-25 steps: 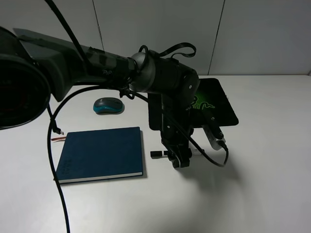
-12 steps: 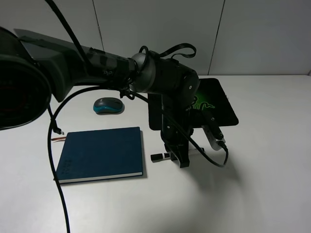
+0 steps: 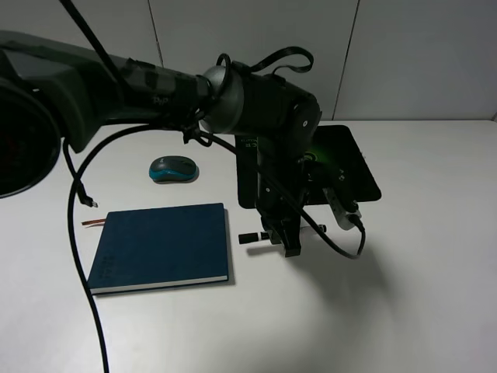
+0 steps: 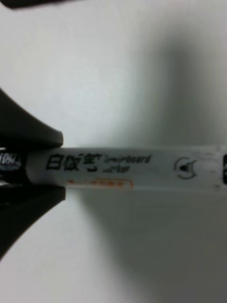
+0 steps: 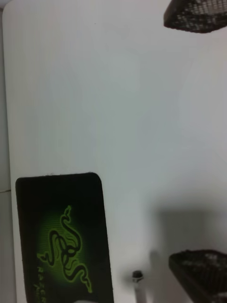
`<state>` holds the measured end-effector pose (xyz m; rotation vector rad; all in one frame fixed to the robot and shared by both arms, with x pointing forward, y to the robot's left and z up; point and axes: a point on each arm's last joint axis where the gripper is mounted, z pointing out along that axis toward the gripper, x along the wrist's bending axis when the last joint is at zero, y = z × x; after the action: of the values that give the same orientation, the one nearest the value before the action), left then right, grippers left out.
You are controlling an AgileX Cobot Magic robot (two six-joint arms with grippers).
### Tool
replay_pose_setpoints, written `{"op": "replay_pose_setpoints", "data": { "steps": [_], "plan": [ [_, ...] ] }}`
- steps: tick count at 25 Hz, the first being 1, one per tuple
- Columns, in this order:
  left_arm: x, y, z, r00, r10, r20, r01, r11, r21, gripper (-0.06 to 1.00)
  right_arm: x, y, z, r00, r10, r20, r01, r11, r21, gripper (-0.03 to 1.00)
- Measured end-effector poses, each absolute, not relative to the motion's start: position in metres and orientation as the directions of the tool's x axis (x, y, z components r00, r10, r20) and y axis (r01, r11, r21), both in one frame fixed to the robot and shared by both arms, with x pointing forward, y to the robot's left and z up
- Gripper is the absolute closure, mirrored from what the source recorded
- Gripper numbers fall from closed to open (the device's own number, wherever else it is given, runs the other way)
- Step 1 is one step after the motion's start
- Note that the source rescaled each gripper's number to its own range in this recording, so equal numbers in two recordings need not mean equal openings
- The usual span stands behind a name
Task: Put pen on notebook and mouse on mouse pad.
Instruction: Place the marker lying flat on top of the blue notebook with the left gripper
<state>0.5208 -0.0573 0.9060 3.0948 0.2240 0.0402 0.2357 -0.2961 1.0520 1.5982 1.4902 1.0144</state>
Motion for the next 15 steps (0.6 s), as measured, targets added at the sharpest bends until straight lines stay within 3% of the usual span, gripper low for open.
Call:
{"op": "replay_pose_setpoints", "data": {
  "steps": [15],
  "plan": [
    [0.517,-0.051,0.99,0.988,0.149,0.04,0.147,-0.988,0.055,0.94,0.236,-0.296,1.052,0.024,0.997,0.073,0.434,-0.076,0.898,-0.03]
  ]
}}
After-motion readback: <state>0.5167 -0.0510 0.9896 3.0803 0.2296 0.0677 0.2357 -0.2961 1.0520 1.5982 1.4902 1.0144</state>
